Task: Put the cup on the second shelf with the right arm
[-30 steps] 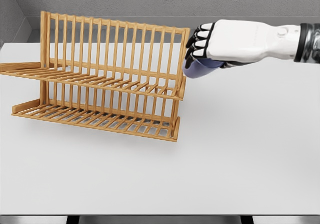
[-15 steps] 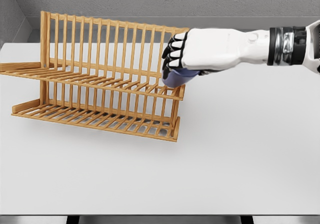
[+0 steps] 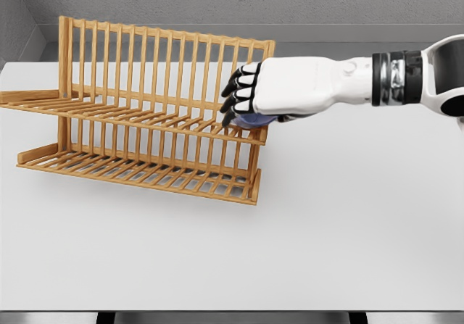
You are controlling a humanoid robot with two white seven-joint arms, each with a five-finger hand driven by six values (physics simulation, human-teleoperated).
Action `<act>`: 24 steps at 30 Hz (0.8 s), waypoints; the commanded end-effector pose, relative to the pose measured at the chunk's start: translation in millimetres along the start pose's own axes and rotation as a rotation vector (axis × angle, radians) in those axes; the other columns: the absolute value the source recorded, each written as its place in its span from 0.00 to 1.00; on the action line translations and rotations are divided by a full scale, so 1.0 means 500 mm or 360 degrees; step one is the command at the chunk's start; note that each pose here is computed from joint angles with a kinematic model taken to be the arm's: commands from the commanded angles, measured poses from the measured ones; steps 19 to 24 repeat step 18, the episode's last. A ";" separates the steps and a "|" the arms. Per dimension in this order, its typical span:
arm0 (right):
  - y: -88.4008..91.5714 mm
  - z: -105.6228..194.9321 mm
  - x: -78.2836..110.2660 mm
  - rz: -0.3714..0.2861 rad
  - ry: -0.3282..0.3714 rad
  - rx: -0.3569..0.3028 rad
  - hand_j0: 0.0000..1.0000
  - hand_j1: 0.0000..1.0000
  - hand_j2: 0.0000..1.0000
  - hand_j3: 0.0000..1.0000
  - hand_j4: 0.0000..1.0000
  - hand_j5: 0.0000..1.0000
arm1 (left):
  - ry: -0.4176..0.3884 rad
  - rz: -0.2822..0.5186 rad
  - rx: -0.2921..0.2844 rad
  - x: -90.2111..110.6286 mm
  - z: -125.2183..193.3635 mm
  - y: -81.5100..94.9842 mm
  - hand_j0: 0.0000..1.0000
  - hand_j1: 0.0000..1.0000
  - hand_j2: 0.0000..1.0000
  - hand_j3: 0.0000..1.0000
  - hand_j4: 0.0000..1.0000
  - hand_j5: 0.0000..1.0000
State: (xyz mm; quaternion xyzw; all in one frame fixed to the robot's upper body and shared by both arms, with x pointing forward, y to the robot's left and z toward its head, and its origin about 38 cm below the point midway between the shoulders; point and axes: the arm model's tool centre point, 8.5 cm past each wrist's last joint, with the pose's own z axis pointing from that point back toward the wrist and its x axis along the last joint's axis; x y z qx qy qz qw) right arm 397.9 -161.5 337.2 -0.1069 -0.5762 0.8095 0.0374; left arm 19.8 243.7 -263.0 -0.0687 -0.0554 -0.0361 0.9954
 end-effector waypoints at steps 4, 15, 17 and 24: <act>-0.056 0.062 -0.032 0.0057 0.0149 -0.0129 1.00 1.00 1.00 1.00 1.00 1.00 | -0.0001 0.0001 0.0000 0.000 0.000 0.000 1.00 1.00 1.00 1.00 1.00 1.00; 0.185 0.378 -0.071 -0.0459 0.0888 -0.0373 1.00 1.00 1.00 1.00 1.00 1.00 | -0.0001 0.0001 0.0000 0.000 0.000 0.000 1.00 1.00 1.00 1.00 1.00 1.00; 0.199 0.373 -0.071 -0.0500 0.0901 -0.0441 1.00 1.00 1.00 1.00 1.00 1.00 | -0.0001 0.0001 0.0000 0.000 0.000 0.000 1.00 1.00 1.00 1.00 1.00 1.00; 0.206 0.371 -0.069 -0.0512 0.0899 -0.0434 1.00 1.00 1.00 1.00 1.00 1.00 | -0.0001 0.0001 0.0000 0.000 0.000 0.000 1.00 1.00 1.00 1.00 1.00 1.00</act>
